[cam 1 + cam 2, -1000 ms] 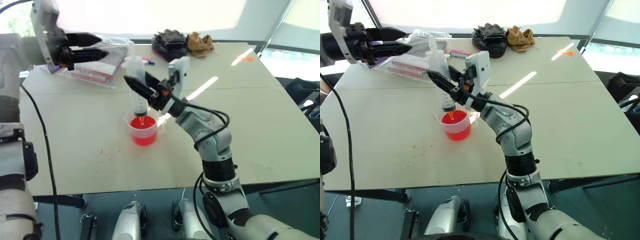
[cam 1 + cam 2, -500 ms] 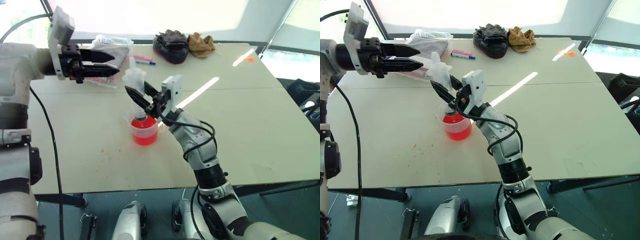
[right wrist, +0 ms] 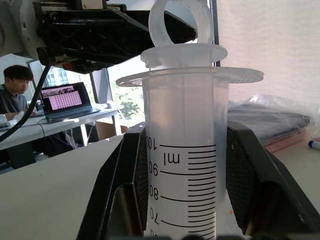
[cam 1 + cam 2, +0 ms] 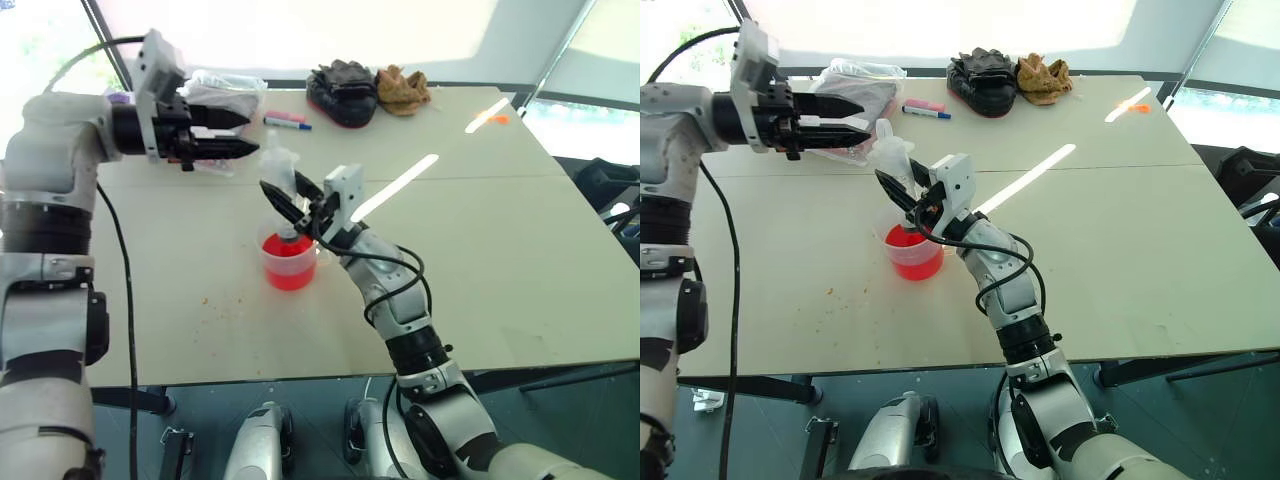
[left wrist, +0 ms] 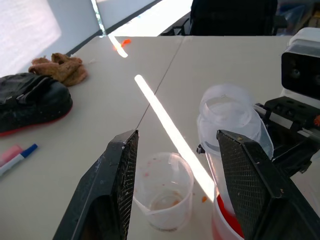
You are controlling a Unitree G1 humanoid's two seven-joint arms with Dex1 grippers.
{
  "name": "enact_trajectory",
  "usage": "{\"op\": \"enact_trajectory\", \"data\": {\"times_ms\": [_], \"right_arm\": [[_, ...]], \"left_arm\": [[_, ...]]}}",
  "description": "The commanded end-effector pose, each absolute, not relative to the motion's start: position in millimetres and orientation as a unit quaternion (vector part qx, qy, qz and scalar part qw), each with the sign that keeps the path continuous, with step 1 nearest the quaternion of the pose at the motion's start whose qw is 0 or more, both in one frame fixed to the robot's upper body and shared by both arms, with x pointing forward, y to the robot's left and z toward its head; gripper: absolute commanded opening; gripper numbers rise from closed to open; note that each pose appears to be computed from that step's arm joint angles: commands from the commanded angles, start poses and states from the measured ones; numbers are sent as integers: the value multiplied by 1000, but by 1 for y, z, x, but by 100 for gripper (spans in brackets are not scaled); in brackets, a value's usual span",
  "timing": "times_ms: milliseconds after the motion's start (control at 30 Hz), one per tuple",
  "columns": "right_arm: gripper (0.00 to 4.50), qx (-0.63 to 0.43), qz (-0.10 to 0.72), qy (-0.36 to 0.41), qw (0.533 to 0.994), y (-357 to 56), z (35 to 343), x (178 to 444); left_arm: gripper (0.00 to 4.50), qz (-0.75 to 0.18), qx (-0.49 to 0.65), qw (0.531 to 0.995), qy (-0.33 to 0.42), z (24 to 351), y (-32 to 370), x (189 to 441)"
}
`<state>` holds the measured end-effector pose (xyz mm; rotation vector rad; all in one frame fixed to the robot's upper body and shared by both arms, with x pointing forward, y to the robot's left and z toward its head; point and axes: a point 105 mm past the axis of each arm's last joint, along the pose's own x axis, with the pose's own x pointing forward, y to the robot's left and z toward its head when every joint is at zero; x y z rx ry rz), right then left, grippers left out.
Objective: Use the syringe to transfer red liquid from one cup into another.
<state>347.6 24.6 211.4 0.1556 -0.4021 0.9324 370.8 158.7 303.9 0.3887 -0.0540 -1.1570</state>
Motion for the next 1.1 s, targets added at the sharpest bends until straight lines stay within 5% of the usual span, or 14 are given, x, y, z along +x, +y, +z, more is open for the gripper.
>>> {"op": "enact_trajectory", "data": {"times_ms": [33, 800, 1100], "right_arm": [[147, 74, 447, -225, 863, 26, 228, 342], [147, 39, 457, -215, 863, 32, 209, 344], [147, 37, 482, -212, 850, 44, 206, 333]], "left_arm": [[258, -544, 188, 815, -60, 323, 151, 371], [258, -583, 179, 791, -48, 306, 129, 370], [258, -531, 135, 825, -140, 354, 133, 382]]}}
